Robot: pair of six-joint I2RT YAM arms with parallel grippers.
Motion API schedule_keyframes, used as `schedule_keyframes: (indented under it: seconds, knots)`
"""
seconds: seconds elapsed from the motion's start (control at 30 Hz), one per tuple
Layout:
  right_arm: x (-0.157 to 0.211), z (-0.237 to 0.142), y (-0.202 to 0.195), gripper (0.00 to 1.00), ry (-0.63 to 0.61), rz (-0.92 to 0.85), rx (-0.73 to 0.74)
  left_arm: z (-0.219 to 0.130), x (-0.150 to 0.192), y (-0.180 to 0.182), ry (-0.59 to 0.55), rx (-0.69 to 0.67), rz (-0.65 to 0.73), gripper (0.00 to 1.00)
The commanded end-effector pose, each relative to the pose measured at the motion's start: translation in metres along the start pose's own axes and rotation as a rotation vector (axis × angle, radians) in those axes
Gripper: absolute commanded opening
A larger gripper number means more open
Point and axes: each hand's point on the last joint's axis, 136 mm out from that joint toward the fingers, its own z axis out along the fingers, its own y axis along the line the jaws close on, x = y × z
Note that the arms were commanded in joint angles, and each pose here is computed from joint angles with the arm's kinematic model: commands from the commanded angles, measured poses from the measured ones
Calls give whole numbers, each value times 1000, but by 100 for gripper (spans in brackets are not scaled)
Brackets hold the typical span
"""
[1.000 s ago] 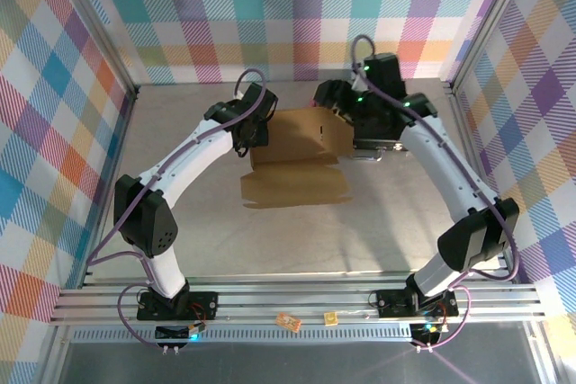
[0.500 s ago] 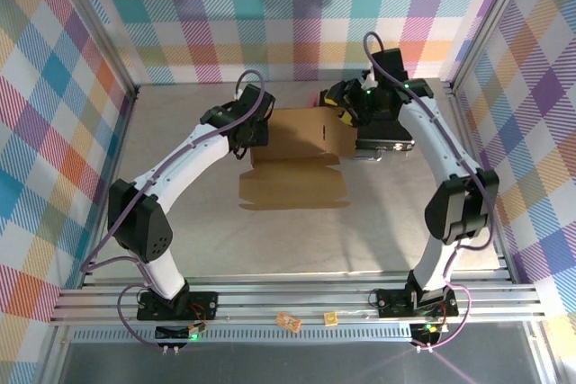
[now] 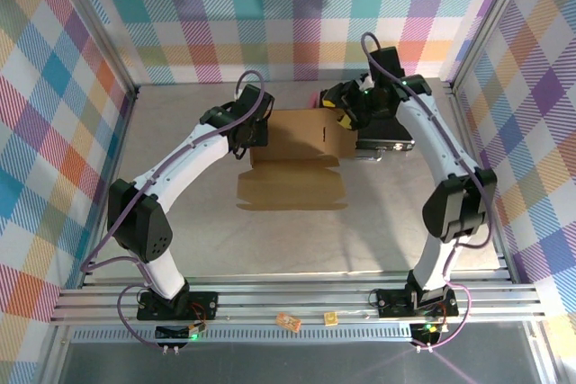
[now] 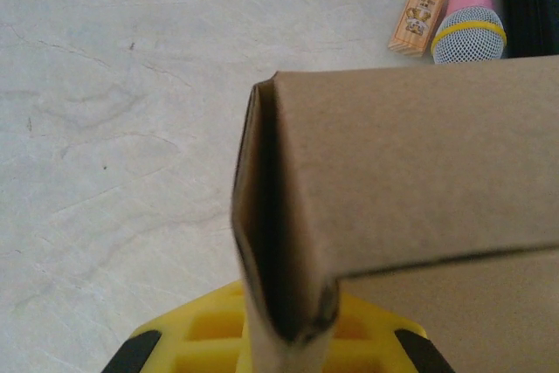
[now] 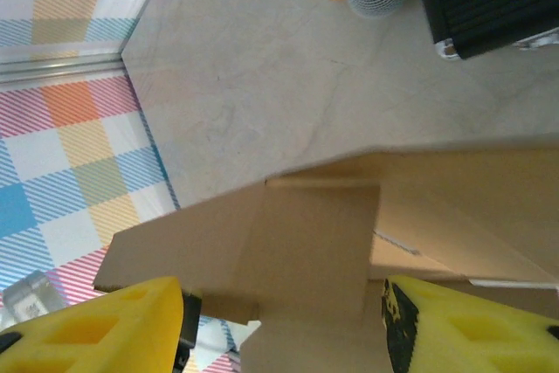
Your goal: Fold the paper box
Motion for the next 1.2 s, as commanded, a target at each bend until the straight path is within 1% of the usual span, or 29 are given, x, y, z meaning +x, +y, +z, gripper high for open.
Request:
schedule_keyframes:
  seconds: [0.0,0.03,0.13,0.3,0.57,0.77,0.9,1.0,1.17]
  knots:
    - [3,-44,-2,62,-114,-59,52,-11,-9,5,-34,1,6,0]
    - [0,-44,0,62,-123,-65,43,-11,-9,4,-37,8,8,0]
    - [-9,-31,11,60,-98,-52,5,-12,-9,3,-44,17,15,0]
    - [-21,-5,18,57,-56,-15,-2,-14,-11,4,-47,15,16,0]
    - [-2,19,21,57,25,28,2,-13,-11,3,-48,17,13,0]
    - [5,19,20,57,43,75,-13,-12,-12,1,-48,22,9,0]
    - [9,25,18,54,61,121,-23,-12,-13,-1,-51,28,7,0]
    - [9,27,17,46,57,149,-31,-13,-13,-1,-53,28,8,0]
    - [7,28,20,29,48,194,-50,-15,-13,-2,-58,31,8,0]
